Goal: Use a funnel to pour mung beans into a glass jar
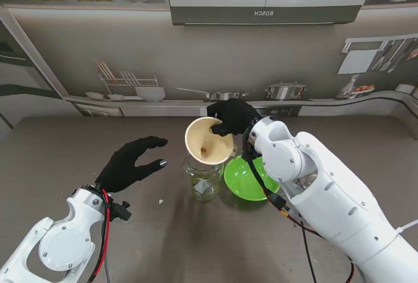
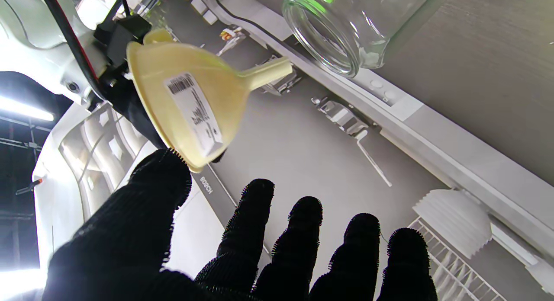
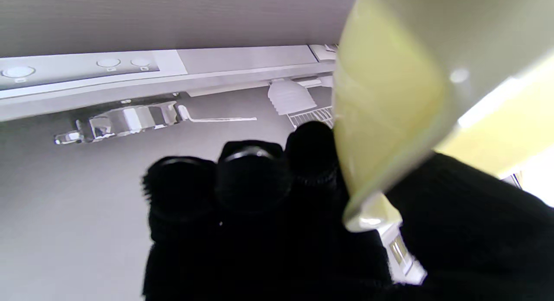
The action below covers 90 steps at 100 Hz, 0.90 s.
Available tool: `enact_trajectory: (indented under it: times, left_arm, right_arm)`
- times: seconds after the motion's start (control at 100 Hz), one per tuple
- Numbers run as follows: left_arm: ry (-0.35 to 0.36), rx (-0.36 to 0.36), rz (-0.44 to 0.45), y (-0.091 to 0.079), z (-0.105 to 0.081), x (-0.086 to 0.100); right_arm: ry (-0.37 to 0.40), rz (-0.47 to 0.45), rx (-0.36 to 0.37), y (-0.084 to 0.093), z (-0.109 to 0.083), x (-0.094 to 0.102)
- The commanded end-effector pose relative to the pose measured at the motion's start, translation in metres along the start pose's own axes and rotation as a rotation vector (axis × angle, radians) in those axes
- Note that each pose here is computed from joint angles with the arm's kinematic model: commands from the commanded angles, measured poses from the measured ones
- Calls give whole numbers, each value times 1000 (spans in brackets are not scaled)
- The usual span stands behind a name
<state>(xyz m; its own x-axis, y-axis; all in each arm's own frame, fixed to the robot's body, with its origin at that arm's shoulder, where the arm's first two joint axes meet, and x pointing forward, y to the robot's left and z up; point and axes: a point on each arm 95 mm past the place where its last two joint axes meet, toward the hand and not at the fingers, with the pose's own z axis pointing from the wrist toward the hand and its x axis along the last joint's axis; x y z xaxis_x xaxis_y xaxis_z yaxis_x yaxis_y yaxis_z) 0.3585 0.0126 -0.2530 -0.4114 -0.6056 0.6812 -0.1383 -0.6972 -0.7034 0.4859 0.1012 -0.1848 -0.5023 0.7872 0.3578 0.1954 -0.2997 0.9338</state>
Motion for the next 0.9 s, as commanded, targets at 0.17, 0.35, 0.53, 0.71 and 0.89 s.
enact_trajectory:
  times: [0.17,0.35,0.53,0.71,0.89]
  left_arm:
    - [-2,-12,-4,2,-1,1]
    - [-3,-17,-3,3,0,1]
    - [-7,-22,-4,4,0,1]
    - [-7,-24,-3,5,1,1]
    - [-10,-26,-4,5,1,0]
  right_arm:
    - [49,24,-1,-25,-33,-2]
    - [68,72,-12,-40,-51,-5]
    - [121,116,24,-57,-65,-8]
    - [156,127,71,-79,-74,-16]
    - [183,140,100,-98,-80,-22]
